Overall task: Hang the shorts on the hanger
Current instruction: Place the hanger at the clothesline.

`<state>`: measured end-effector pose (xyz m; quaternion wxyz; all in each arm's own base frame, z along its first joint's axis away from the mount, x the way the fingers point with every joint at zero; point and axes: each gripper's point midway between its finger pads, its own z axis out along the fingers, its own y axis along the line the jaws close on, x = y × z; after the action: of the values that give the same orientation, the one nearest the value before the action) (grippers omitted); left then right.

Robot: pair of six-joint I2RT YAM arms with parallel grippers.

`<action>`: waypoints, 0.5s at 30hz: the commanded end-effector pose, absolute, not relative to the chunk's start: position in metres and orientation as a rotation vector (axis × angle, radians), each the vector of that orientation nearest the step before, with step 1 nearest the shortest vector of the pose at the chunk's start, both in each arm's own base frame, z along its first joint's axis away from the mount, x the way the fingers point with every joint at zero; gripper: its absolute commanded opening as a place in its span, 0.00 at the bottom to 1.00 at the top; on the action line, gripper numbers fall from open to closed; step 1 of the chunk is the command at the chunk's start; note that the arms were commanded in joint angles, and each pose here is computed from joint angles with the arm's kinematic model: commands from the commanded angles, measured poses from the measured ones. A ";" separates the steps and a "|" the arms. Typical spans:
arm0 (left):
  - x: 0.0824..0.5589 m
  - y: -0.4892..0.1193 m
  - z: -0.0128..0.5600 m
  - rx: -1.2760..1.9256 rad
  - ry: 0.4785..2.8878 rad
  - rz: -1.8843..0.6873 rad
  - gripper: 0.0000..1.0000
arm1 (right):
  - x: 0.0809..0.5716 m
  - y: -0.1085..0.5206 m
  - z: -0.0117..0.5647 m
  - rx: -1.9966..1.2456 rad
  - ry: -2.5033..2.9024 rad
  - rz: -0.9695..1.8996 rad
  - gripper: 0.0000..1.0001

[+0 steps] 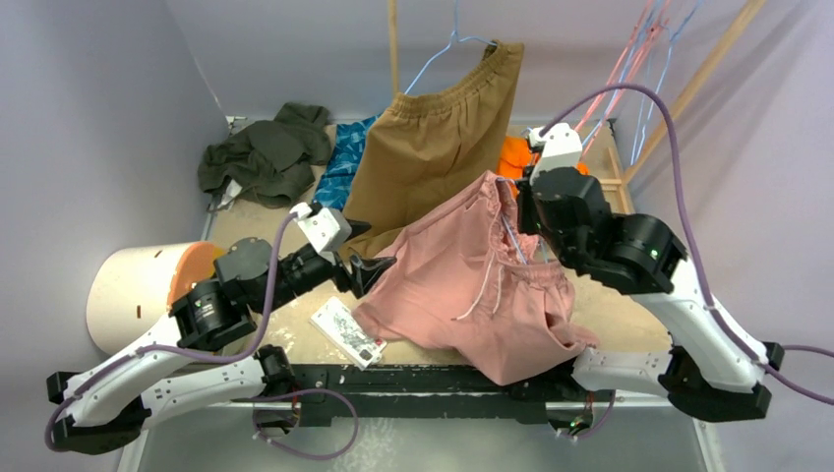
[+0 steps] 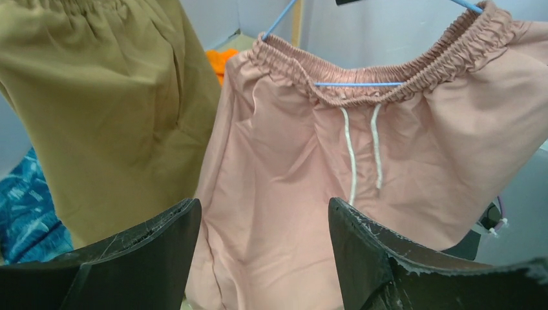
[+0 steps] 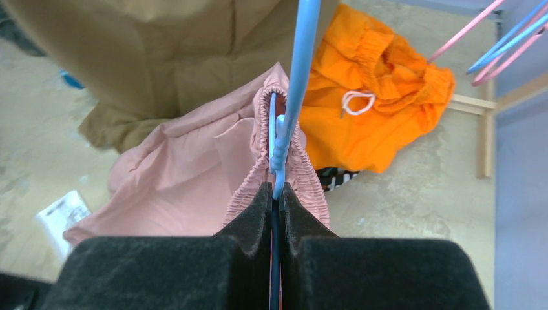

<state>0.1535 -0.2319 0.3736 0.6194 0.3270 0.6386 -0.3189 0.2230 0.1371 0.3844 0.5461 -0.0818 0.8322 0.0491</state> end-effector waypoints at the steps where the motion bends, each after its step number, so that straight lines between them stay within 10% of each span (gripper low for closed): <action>1: 0.159 -0.229 0.384 0.651 1.430 -0.757 0.72 | 0.246 0.115 0.408 -0.007 1.877 -0.053 0.00; 15: 0.165 -0.210 0.368 0.608 1.462 -0.675 0.71 | 0.270 0.082 0.532 0.170 1.631 -0.180 0.00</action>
<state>0.1601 -0.2164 0.3573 0.6315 0.2944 0.6518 -0.2994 0.2788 0.1238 0.4495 0.6052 -0.0151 0.7926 -0.0726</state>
